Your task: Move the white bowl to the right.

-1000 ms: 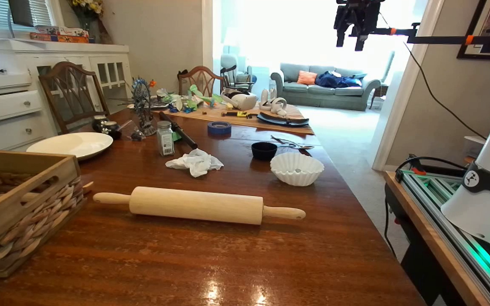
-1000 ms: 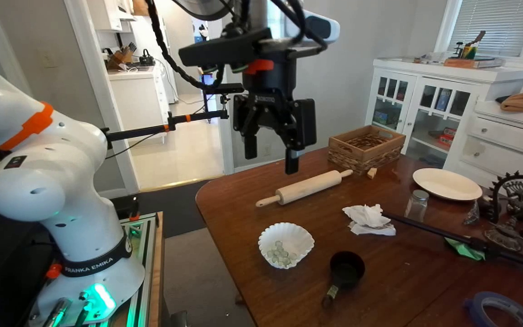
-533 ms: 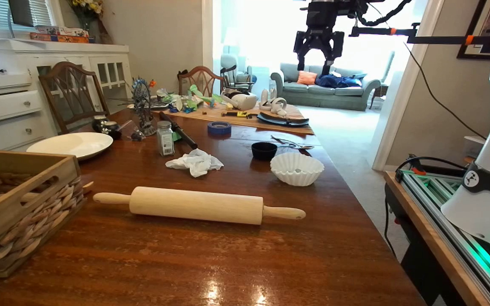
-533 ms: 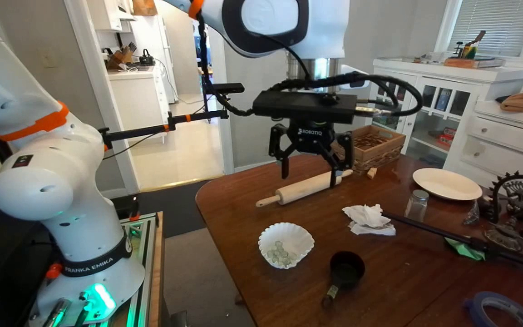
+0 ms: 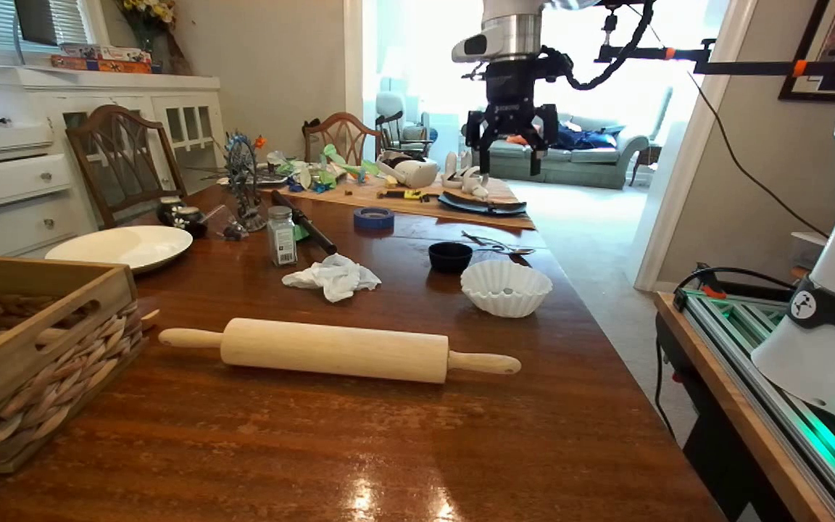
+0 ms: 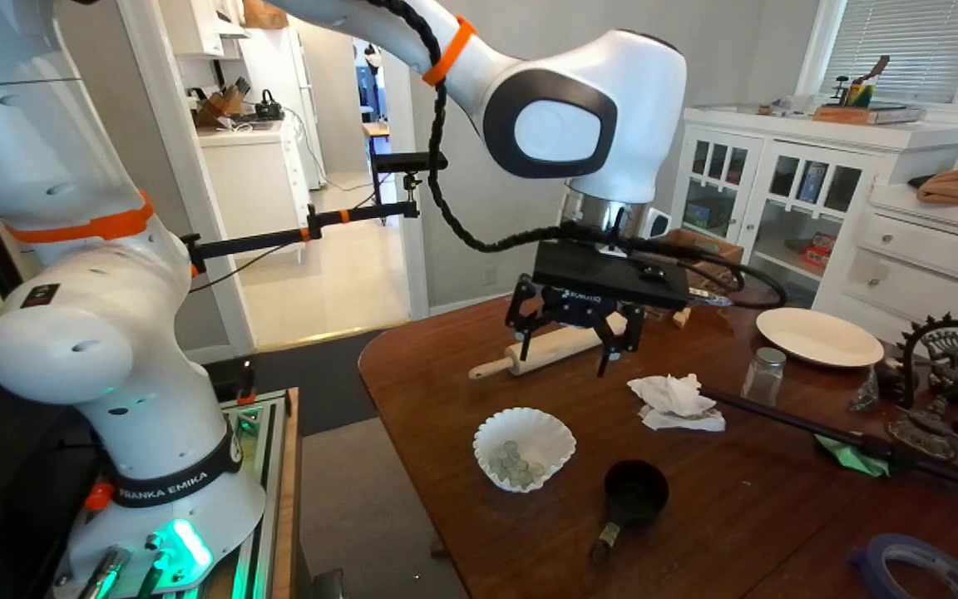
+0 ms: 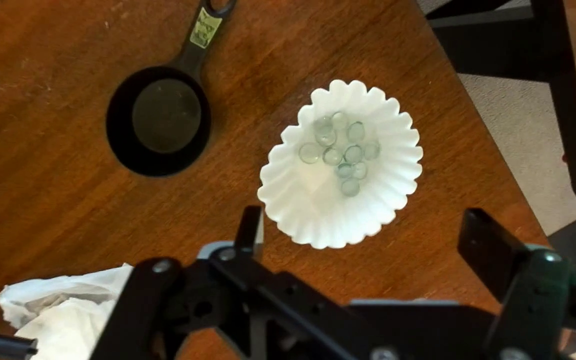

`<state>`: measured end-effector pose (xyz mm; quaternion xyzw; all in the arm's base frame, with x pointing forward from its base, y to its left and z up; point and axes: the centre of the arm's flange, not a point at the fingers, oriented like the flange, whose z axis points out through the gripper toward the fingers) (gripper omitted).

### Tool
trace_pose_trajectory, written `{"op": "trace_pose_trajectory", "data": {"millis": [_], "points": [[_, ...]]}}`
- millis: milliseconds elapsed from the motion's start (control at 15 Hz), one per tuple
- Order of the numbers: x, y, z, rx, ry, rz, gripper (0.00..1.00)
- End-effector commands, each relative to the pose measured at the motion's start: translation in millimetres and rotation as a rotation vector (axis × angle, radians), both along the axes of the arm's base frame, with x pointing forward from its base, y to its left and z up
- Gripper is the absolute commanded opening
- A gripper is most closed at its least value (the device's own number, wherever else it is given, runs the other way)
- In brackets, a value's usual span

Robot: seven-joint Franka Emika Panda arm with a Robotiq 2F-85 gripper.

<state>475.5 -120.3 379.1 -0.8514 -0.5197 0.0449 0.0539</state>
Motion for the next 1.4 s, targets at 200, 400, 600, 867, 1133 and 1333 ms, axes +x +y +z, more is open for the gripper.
{"op": "trace_pose_trajectory", "data": {"millis": [200,400,600,867,1133,1333], "points": [[26,8,-68,0.025,0.059,0.044,1.0],[33,4,-89,0.013,0.057,-0.004,1.0],[37,3,-109,-0.025,0.07,-0.031,1.0],[32,4,-105,-0.018,0.085,-0.043,1.0],[35,2,-109,0.002,0.099,-0.042,1.0],[44,13,-126,0.003,0.09,-0.013,1.0]]}}
